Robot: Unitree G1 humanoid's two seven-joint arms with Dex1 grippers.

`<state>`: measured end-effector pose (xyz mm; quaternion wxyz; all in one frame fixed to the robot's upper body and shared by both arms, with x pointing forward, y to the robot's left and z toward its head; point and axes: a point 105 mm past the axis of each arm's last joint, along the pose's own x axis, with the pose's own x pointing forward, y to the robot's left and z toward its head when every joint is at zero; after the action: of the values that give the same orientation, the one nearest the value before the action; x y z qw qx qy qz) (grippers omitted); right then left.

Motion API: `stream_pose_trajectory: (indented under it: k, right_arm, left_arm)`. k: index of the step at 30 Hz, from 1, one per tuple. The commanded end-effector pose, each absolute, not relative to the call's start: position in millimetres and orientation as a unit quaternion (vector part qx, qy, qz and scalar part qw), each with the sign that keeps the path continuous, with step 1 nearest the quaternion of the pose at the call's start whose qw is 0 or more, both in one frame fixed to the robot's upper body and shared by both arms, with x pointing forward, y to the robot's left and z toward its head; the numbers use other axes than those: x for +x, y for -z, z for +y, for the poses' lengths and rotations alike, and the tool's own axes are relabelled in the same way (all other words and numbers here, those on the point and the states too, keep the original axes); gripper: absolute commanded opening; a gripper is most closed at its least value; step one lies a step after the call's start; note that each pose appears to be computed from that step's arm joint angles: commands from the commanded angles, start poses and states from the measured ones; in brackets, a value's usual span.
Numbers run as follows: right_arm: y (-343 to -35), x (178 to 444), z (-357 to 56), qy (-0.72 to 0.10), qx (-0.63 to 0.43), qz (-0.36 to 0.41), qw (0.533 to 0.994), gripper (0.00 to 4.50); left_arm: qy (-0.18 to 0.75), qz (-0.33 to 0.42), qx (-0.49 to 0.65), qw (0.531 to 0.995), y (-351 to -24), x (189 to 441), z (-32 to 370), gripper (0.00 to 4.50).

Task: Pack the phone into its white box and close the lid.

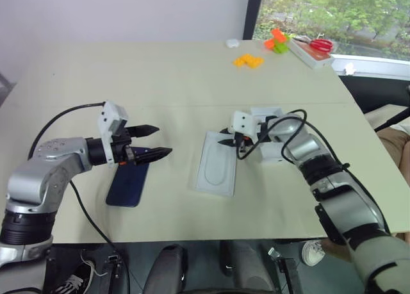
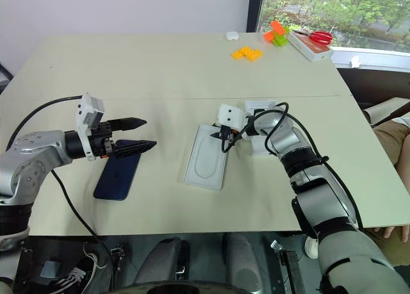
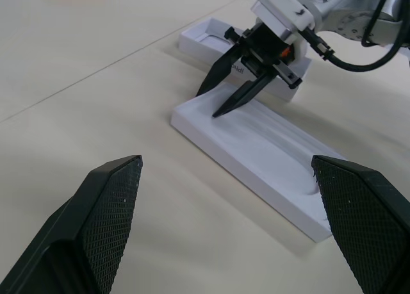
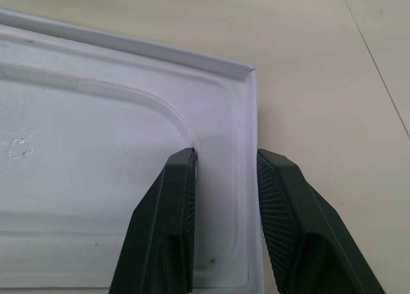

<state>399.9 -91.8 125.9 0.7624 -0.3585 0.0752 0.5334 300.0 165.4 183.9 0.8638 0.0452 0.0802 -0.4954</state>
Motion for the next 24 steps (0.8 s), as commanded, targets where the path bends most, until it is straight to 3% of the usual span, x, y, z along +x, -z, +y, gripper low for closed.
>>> stream_pose_trajectory:
  k: [1,2,3,5,10,13,24]
  right_arm:
    - [-144,407,-93,-0.522,-0.364,0.047,0.77,2.78]
    - [-147,410,-95,-0.512,-0.377,0.037,0.771,3.42]
    - [-149,411,-97,-0.504,-0.385,0.03,0.773,3.74]
    - [-154,411,-99,-0.501,-0.391,0.015,0.772,3.74]
    - [-194,416,-96,-0.472,-0.291,-0.041,0.831,3.74]
    - [-213,393,-83,-0.485,-0.243,-0.084,0.836,3.74]
    - [-181,325,-23,-0.522,-0.308,-0.134,0.784,3.74]
  left_arm:
    - [0.499,0.055,0.055,0.863,-196,299,163,4.5]
    - [0.5,0.056,0.053,0.863,-196,298,162,4.5]
    - [0.501,0.056,0.052,0.862,-196,297,162,4.5]
    - [0.5,0.059,0.053,0.863,-194,297,163,4.5]
    - [0.484,0.066,0.039,0.872,-196,297,172,4.5]
    - [0.449,0.092,0.012,0.889,-198,299,194,4.5]
    - [0.329,0.224,-0.141,0.906,-192,287,269,4.5]
